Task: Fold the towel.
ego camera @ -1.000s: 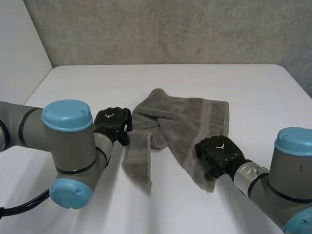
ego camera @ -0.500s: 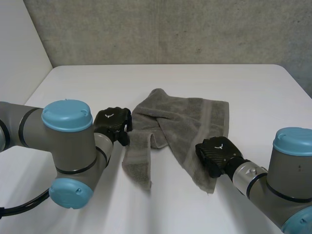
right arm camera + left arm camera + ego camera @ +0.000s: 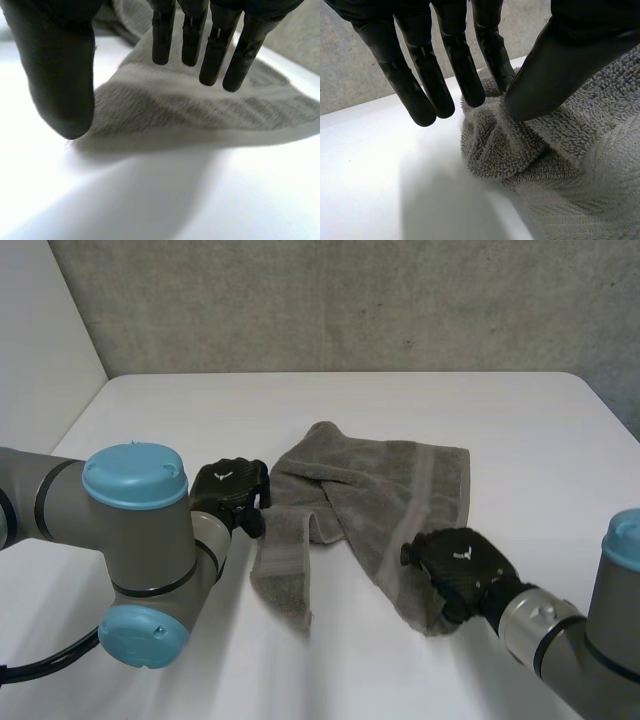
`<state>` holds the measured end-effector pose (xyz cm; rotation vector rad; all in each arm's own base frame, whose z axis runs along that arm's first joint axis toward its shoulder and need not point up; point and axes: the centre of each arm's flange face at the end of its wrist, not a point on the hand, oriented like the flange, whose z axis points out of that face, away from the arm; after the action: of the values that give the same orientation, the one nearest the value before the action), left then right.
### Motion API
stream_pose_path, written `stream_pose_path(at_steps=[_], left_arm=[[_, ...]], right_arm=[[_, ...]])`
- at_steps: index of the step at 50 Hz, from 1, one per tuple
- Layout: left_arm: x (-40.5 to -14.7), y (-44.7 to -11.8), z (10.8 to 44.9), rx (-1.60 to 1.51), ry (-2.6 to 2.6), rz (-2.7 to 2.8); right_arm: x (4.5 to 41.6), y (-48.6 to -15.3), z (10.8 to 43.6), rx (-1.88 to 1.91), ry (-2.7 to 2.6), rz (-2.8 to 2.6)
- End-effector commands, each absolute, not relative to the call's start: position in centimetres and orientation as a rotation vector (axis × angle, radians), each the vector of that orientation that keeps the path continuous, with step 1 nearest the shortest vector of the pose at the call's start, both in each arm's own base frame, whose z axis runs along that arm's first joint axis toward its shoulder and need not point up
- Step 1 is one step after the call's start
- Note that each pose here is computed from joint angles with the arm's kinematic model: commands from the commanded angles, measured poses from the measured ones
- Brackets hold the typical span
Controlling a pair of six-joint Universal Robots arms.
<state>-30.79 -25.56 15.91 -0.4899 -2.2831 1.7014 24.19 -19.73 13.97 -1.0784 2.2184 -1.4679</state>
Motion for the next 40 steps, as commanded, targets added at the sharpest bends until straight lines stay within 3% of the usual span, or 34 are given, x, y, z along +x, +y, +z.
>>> stream_pose_path(at_steps=[1,40], left_arm=[[-30.8,-25.5,15.7,-0.492,-2.287,1.697],[-30.8,-25.6,15.4,-0.495,-2.295,1.689]], right_arm=[[23.9,-18.8,12.9,-1.131,2.222,-1.443],[25.6,-22.1,10.9,-1.139,2.188,-1.486]])
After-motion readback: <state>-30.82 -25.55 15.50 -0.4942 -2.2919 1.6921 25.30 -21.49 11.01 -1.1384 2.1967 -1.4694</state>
